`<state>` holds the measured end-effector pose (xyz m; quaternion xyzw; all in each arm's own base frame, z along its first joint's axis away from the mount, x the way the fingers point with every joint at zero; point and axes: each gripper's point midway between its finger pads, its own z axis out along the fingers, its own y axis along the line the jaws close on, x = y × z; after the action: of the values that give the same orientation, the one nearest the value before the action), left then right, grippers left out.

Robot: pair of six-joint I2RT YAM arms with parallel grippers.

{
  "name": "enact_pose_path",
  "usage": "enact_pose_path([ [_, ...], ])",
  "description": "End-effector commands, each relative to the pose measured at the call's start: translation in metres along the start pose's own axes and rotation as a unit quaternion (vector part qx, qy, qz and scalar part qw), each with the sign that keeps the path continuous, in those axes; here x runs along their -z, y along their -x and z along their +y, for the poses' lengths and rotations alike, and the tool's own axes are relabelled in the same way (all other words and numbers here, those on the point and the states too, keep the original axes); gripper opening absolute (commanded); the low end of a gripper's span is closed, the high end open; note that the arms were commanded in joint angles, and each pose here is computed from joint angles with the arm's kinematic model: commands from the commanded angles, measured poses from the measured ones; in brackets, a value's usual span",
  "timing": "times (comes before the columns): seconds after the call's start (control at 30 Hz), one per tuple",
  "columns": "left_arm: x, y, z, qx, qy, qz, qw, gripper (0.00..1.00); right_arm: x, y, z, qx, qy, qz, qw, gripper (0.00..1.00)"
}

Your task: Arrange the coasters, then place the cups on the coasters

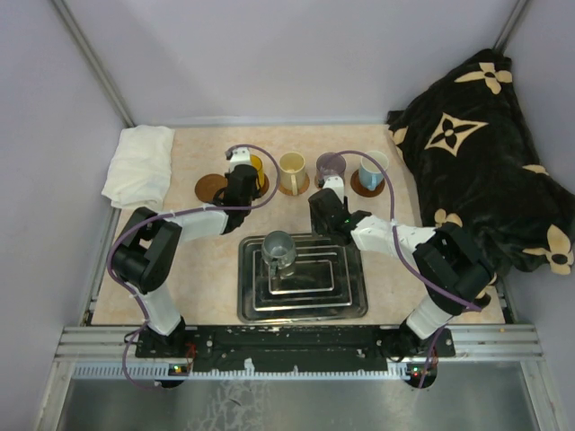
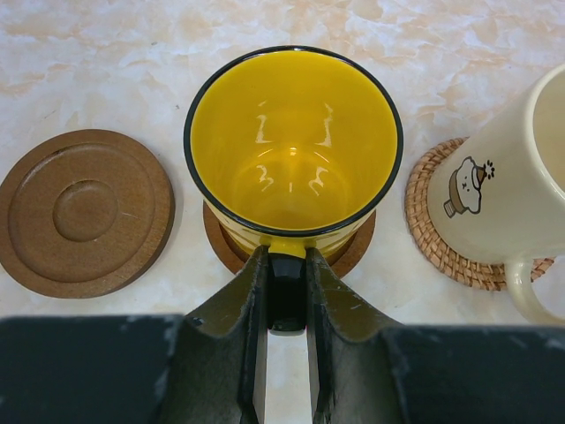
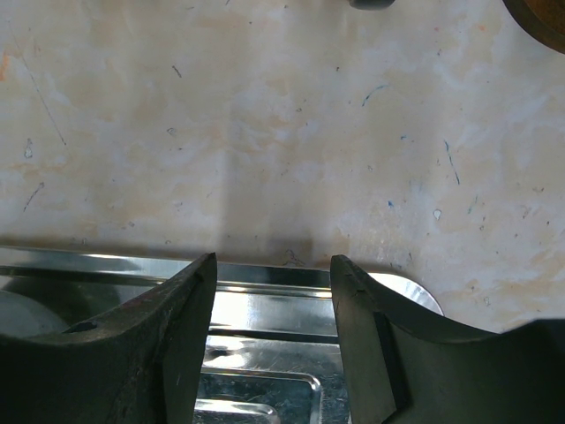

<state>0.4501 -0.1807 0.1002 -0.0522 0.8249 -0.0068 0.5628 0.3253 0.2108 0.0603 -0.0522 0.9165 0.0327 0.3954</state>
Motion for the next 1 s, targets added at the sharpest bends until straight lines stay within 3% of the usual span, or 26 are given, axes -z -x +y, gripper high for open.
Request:
enact_pose_path([
  [0.0, 0.002, 0.021, -0.017, 0.022, -0.024, -0.030, 0.999, 0.19, 0.002, 0.014, 0.001, -0.016, 0.004, -0.023, 1.000, 0.55],
  [0.5, 0.004, 0.015, -0.005, 0.027, 0.017, -0.025, 0.999, 0.32, 0.002, 0.012, 0.002, -0.017, 0.007, -0.020, 1.000, 0.55],
  [0.63, 0.002, 0.012, -0.002, 0.033, 0.032, -0.023, 0.999, 0.40, 0.003, 0.011, 0.001, -0.015, 0.006, -0.019, 1.000, 0.55],
  [0.9, 0.001, 0.010, 0.001, 0.042, 0.042, -0.024, 0.998, 0.41, 0.003, 0.011, 0.000, -0.013, 0.005, -0.019, 1.000, 0.55],
  [0.97, 0.003, 0.013, 0.002, 0.045, 0.044, -0.027, 0.998, 0.46, 0.004, 0.011, 0.000, -0.014, 0.007, -0.020, 1.000, 0.55],
])
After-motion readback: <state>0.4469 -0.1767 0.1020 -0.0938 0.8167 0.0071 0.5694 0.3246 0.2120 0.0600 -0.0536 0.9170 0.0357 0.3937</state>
